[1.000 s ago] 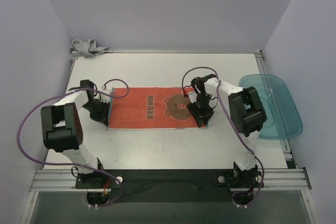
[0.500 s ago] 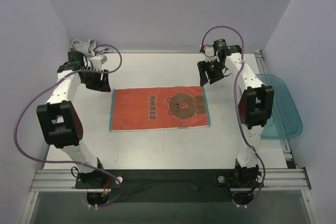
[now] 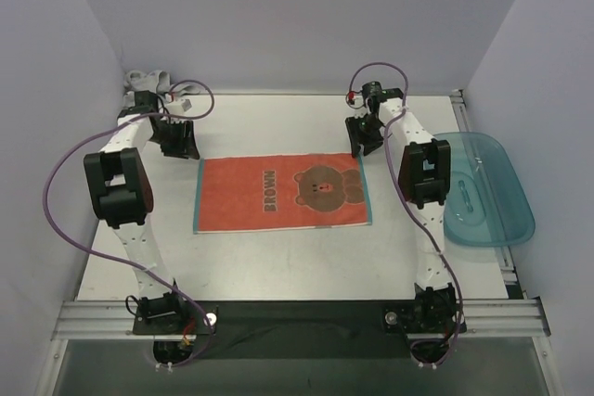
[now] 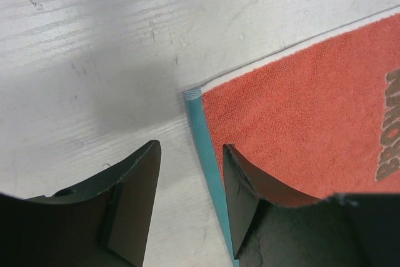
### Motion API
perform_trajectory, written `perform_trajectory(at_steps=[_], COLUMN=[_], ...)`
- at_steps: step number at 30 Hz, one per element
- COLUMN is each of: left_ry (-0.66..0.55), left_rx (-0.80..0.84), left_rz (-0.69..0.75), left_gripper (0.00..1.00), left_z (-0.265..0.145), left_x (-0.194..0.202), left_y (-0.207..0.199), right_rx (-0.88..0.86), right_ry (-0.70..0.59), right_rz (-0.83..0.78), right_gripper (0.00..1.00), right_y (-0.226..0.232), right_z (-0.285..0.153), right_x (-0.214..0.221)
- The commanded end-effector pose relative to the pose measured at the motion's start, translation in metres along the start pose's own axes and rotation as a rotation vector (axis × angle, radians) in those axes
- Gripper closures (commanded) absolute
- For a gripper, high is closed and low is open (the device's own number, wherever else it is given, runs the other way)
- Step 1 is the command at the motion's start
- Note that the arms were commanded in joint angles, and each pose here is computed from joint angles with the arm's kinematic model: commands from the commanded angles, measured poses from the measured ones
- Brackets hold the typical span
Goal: Roll the towels
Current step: Flatten the towel
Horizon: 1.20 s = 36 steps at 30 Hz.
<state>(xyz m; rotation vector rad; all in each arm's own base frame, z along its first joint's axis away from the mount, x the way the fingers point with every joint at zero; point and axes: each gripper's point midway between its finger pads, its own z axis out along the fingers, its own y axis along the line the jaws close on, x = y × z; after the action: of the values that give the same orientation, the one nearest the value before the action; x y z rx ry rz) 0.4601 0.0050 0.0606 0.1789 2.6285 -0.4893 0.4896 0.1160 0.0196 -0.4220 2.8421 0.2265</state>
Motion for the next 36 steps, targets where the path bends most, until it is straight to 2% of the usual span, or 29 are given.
perform_trajectory(at_steps=[1, 8, 12, 16, 22, 25, 29, 32, 33, 34, 36], left_ry=[-0.046, -0.012, -0.003, 0.010, 0.030, 0.034, 0.051, 0.063, 0.067, 0.063, 0.061], left_rx=[-0.029, -0.049, -0.061, -0.078, -0.068, -0.064, -0.049, -0.041, -0.039, -0.039, -0.038], left_rz=[0.007, 0.009, 0.026, 0.044, 0.078, 0.082, 0.088, 0.098, 0.100, 0.101, 0.095], left_gripper=[0.45, 0.44, 0.43, 0.44, 0.46, 0.47, 0.56, 0.64, 0.67, 0.69, 0.78], left_z=[-0.001, 0.009, 0.015, 0.021, 0.035, 0.040, 0.047, 0.052, 0.053, 0.053, 0.053], left_x=[-0.019, -0.009, -0.010, -0.010, -0.010, -0.011, -0.006, -0.002, -0.001, -0.003, -0.004], left_y=[0.007, 0.013, 0.013, 0.011, 0.007, 0.006, 0.002, -0.002, -0.004, -0.004, -0.004], right_rx=[0.039, 0.012, -0.010, -0.025, -0.042, -0.056, -0.072, -0.080, -0.080, -0.082, -0.081], right_ry=[-0.016, -0.008, 0.005, 0.007, 0.013, 0.018, 0.019, 0.023, 0.021, 0.021, 0.021], right_rz=[0.006, 0.015, 0.029, 0.022, 0.008, 0.003, -0.010, -0.014, -0.015, -0.017, -0.020], right_gripper=[0.60, 0.62, 0.67, 0.69, 0.79, 0.78, 0.78, 0.87, 0.96, 1.00, 1.00], right_y=[-0.004, 0.000, 0.004, 0.007, 0.011, 0.014, 0.016, 0.017, 0.018, 0.018, 0.017], right_z=[-0.008, -0.003, 0.002, 0.004, 0.004, 0.005, 0.005, 0.005, 0.005, 0.005, 0.004], right_x=[-0.008, -0.006, -0.003, -0.002, -0.002, -0.001, -0.001, 0.000, -0.001, -0.001, 0.000])
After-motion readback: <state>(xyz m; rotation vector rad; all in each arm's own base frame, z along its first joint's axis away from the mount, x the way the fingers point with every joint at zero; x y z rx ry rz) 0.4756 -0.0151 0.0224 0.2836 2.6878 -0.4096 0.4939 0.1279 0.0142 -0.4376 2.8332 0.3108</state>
